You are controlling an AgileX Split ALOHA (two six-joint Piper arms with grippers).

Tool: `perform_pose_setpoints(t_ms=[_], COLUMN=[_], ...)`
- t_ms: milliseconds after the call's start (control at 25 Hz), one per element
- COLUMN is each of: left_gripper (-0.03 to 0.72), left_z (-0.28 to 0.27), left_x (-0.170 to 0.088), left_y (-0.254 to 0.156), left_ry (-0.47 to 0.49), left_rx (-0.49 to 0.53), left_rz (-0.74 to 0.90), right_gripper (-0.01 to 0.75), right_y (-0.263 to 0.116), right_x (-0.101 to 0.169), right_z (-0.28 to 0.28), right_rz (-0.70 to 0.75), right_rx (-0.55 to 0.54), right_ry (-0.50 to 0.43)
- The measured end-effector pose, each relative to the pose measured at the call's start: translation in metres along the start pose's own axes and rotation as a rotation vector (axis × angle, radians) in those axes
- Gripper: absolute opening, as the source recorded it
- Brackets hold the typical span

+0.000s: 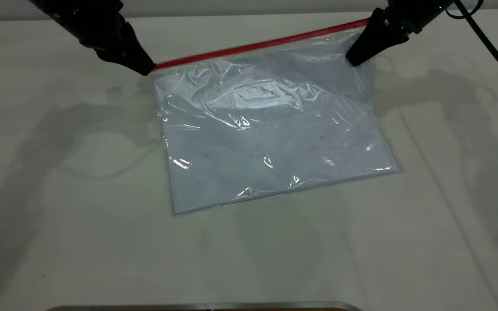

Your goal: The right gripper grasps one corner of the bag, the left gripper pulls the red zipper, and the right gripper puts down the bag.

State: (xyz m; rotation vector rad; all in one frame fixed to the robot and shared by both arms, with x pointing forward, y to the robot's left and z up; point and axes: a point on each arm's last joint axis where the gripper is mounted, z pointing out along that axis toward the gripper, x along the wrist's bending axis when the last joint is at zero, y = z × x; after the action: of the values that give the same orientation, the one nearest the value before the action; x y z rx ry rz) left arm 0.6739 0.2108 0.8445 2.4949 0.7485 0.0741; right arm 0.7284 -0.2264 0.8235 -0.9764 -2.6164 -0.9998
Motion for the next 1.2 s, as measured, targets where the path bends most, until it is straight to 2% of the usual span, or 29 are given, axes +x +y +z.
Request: perform_pose_setpoints(t_ms=[200,280,360,440,640,840,1080,1200], left_gripper=[0.365,0.469,0.553,0.598,0.621,0.61,0.585,0.584], left_z=[-0.005,-0.012,-0.026,-0.045,-0.114,-0.195,-0.274,-0.304], left_x=[0.003,0.003,0.002,0.001,-0.015,-0.051,-0.105,-0.132], left_y=[0.0,0.005,0.013,0.022,0.046,0.064,0.064,0.06], left_ry=[0.015,0.028,0.048,0.079,0.153,0.2,0.225,0.214], left_rx=[-0.002,-0.017,-0.033,-0.041,-0.041,-0.061,-0.029,-0.029], left_rz=[-0.044,-0.11,-0.194,-0.243,-0.341,-0.415,-0.418,-0.448], right_gripper=[0.483,0.563,0.608,0.617,0.6,0.592,0.591,0.591], right_y=[-0.004,-0.001,0.008,0.019,0.07,0.127,0.148,0.153], right_x=[-0.006,-0.007,-0.01,-0.011,0.008,0.055,0.117,0.153], right_z=[-0.005,-0.007,-0.014,-0.027,-0.096,-0.188,-0.275,-0.312], right_rz=[0.009,0.034,0.057,0.054,0.065,0.089,0.131,0.149], right_rx=[0.003,-0.001,-0.005,0.008,-0.002,-0.175,-0.274,-0.354], right_ry=[-0.024,-0.034,-0.06,-0.103,-0.211,-0.369,-0.577,-0.631])
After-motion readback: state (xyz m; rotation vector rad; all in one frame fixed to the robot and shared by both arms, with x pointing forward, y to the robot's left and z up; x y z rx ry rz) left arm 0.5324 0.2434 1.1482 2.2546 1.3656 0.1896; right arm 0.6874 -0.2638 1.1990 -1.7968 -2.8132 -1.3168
